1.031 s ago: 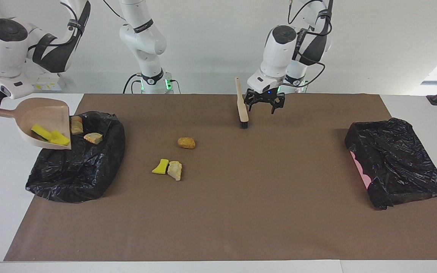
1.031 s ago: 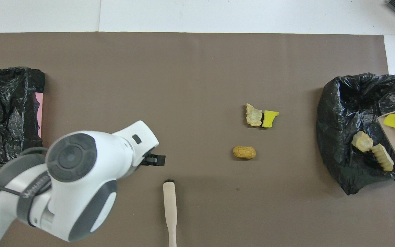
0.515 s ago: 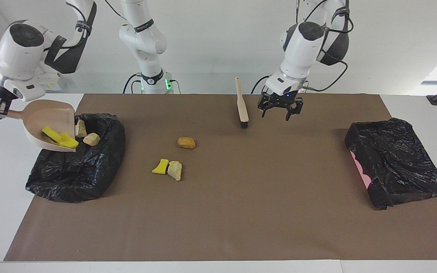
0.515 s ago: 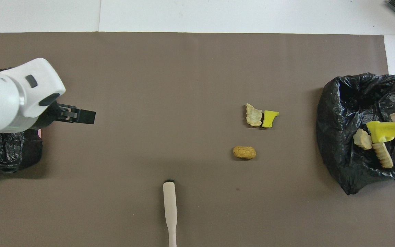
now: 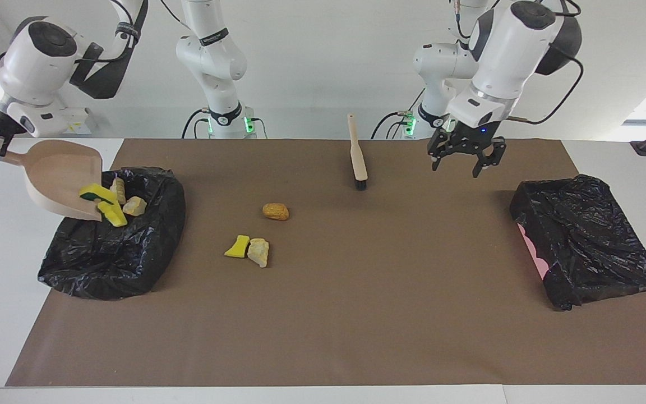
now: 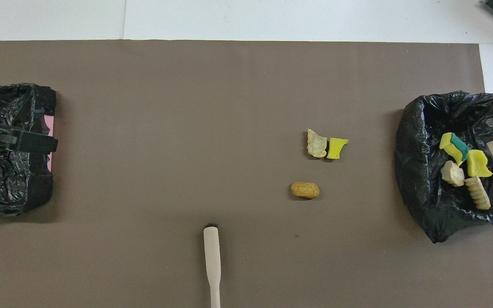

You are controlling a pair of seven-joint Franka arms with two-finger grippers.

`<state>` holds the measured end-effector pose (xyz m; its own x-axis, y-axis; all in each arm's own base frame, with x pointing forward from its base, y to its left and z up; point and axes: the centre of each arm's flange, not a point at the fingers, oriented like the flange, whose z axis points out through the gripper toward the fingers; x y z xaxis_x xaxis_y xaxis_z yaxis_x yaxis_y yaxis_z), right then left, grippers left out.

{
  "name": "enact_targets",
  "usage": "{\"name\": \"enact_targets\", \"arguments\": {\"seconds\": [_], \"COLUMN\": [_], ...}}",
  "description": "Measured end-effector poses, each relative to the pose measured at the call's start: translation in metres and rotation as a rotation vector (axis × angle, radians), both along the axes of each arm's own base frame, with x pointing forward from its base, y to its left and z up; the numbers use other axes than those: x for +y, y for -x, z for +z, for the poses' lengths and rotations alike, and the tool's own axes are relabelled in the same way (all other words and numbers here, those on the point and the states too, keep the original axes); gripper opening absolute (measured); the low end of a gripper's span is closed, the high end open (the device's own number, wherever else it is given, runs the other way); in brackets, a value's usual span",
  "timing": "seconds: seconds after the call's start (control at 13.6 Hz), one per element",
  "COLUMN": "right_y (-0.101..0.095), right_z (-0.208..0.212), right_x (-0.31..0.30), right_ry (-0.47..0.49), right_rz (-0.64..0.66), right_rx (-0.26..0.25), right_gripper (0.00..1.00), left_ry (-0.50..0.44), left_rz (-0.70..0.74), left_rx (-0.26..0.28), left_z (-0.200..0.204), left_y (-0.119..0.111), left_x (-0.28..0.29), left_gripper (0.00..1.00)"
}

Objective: Sweep and dump trash in bin
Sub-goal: 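Return the dustpan to the mat center with the right gripper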

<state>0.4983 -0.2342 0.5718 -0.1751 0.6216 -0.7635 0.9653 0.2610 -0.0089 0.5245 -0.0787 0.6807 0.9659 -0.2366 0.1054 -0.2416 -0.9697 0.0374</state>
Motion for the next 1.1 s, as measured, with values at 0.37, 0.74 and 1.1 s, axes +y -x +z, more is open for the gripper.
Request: {"name": "enact_targets", "arguments": {"seconds": [0.37, 0.74, 1.1], "right_y": [-0.019, -0.022, -0.016], "right_z": [-0.012, -0.031, -0.060], "right_x": [0.062, 0.124, 0.201], "right_ry": [-0.193, -0.427, -0.621], "right_rz": [-0.066, -0.385, -0.872], "right_rx": [-0.047, -0.161, -0.248], "right_gripper": [0.32, 0.32, 0.32], "left_ry": [-0.007, -0.012, -0.024], "left_rz": [0.019, 0.036, 0.039], "left_rx": [0.035, 0.050, 0.058], "left_z": [0.004, 0.008, 0.007], "left_y": [-0.008, -0.007, -0.005], "left_x": [0.011, 0.021, 0.023], "left_gripper": [1.00, 1.00, 1.00]}}
